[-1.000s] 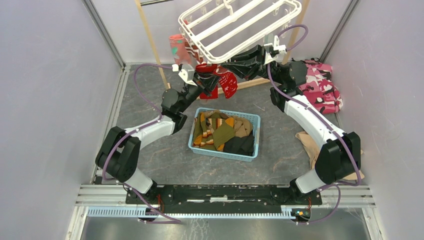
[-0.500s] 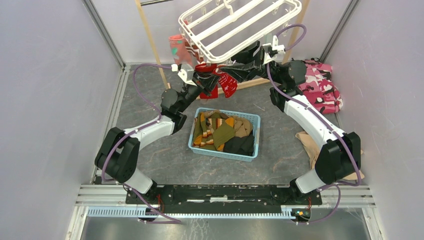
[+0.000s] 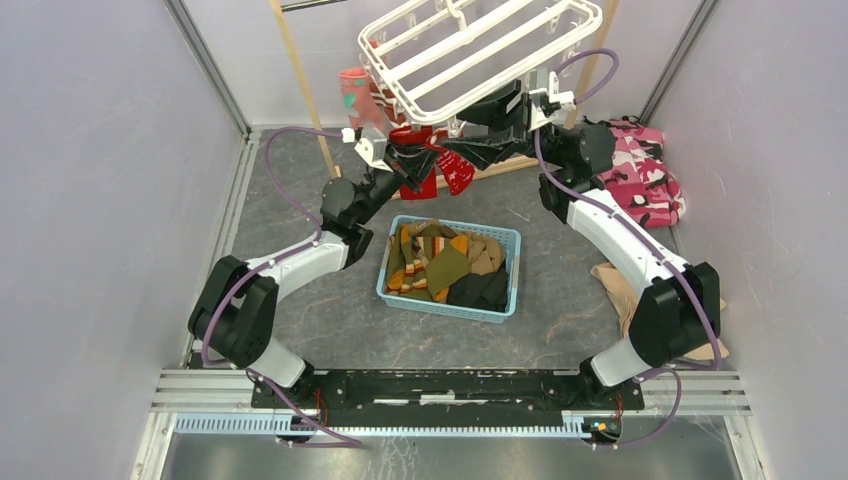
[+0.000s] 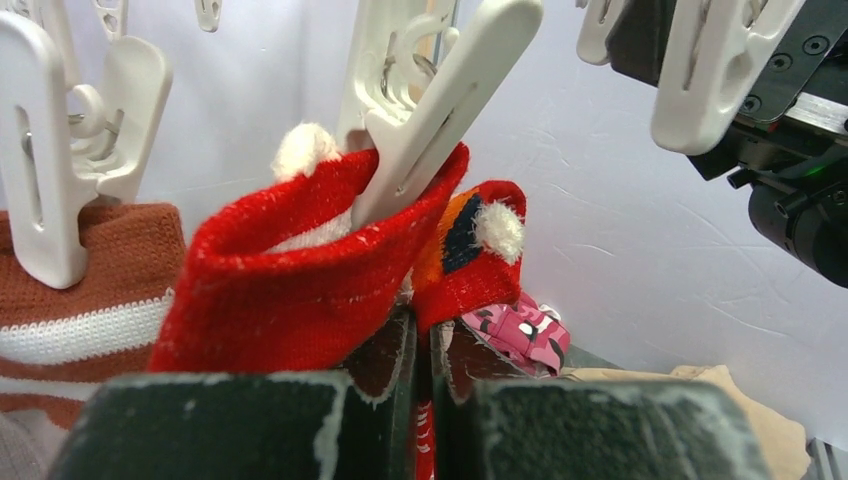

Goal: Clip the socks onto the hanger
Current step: Open the clamp at the hanger.

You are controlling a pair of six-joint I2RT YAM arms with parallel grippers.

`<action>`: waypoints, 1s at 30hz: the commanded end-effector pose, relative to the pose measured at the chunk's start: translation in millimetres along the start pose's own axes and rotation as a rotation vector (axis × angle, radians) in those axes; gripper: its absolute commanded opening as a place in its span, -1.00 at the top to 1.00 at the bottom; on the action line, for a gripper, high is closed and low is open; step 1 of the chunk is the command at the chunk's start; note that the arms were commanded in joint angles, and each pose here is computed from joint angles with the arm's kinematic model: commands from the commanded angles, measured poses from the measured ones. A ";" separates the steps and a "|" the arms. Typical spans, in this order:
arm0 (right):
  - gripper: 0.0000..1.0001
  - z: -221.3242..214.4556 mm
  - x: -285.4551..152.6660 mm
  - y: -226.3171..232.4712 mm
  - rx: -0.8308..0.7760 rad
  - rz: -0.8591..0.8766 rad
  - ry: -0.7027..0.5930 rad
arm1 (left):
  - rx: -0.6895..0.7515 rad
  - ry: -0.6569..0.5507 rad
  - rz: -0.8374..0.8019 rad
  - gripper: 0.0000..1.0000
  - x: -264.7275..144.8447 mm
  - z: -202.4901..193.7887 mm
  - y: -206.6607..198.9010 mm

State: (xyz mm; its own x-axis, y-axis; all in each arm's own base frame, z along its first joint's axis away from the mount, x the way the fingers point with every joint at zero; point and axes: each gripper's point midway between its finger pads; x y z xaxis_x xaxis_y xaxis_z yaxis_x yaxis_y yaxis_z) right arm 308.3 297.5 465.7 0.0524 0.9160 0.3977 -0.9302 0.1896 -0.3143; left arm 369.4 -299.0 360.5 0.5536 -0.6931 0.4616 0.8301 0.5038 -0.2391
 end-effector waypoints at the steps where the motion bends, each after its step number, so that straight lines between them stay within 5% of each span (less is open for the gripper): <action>1: -0.24 17.8 6.7 4.6 -0.034 0.052 -0.042 | 0.025 -0.057 -0.023 0.96 1.8 26.8 -9.4; 30: -0.69 8.9 19.3 -5.7 0.058 0.038 -0.098 | 0.031 -0.053 -0.021 0.96 1.2 27.6 -9.8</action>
State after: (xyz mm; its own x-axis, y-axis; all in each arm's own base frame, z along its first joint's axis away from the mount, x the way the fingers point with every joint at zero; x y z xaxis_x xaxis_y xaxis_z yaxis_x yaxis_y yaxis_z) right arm 317.6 311.3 460.7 0.0131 0.9096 0.4153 -0.9547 0.1348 -0.2653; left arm 367.3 -297.7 363.8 0.5533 -0.6929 0.4623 0.8302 0.5039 -0.2384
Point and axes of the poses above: each gripper's point midway between its finger pads, its own x axis out along the fingers, its own y axis along the line the jaws close on, z = x × y, and after that the axes turned 7 degrees about -x, right-handed
